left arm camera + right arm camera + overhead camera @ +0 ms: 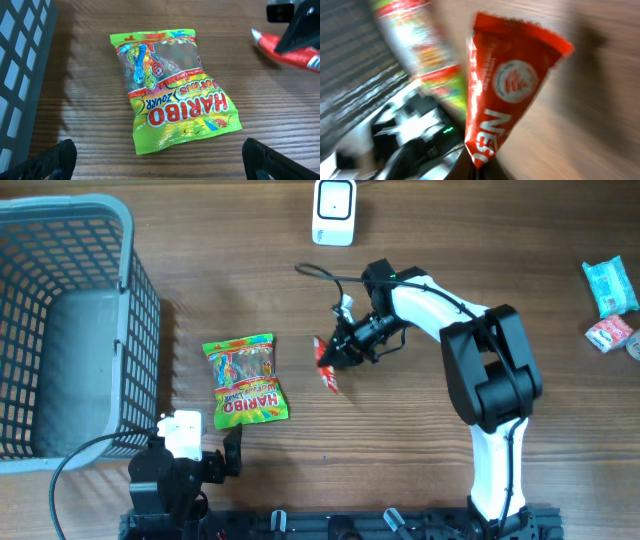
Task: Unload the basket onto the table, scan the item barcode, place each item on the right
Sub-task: 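Hold the Nescafe stick up to the white scanner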
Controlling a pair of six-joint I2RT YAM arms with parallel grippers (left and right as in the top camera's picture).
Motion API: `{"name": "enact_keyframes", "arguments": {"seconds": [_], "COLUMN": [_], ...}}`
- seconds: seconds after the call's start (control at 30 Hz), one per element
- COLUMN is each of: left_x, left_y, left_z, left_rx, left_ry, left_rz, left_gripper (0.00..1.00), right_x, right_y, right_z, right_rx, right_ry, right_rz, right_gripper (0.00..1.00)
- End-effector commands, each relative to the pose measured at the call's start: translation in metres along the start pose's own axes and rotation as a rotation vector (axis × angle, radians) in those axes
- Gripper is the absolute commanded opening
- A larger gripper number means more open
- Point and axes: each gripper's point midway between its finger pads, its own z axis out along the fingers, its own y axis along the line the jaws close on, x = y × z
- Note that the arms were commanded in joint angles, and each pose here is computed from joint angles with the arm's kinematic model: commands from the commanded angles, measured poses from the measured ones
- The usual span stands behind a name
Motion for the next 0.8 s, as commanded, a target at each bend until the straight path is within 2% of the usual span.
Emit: {"name": "enact_keyframes", "arguments": {"seconds": [0.0,0.03,0.07,0.2,0.47,0.63,0.77], "left_x": [-0.002,-0.002,-0.002,-0.002,-0.002,-0.002,-0.002], "left_y": [0.001,0.001,0.001,0.001,0.001,0.001,0.001], "left_z": [-0.001,-0.001,-0.001,-0.001,-0.001,-0.001,-0.001], "left_rx": [-0.006,-0.006,-0.006,-0.006,-0.006,-0.006,-0.006], "left_ry": [-0.013,-0.013,-0.013,-0.013,-0.013,-0.013,-0.013], "left_rz": [-0.010,-0.010,-0.010,-0.010,-0.010,-0.010,-0.010], "left_gripper": [1.00,1.00,1.00,1.00,1.00,1.00,1.00], "right_x": [-0.006,-0.005,-0.010,-0.057,-0.167,-0.252,-0.280], "right_y": [0.039,0.061,0.084,0.070,0.099,0.126,0.124], "right_z": [-0.064,-0.082,-0.112,-0.218,-0.245,-0.233,-0.229], "right_rx": [0.170,0.144,0.147,0.377,0.226,0.124,0.093], "right_ry": [-0.276,-0.354,-0.513,-1.151,-1.504,-1.579,-1.625], "right_rz": [-0.147,-0.189,-0.175,0.078,-0.032,0.001,0.028], "right_gripper": [0.05,0.05,0.05,0.05,0.05,0.05,0.05]}}
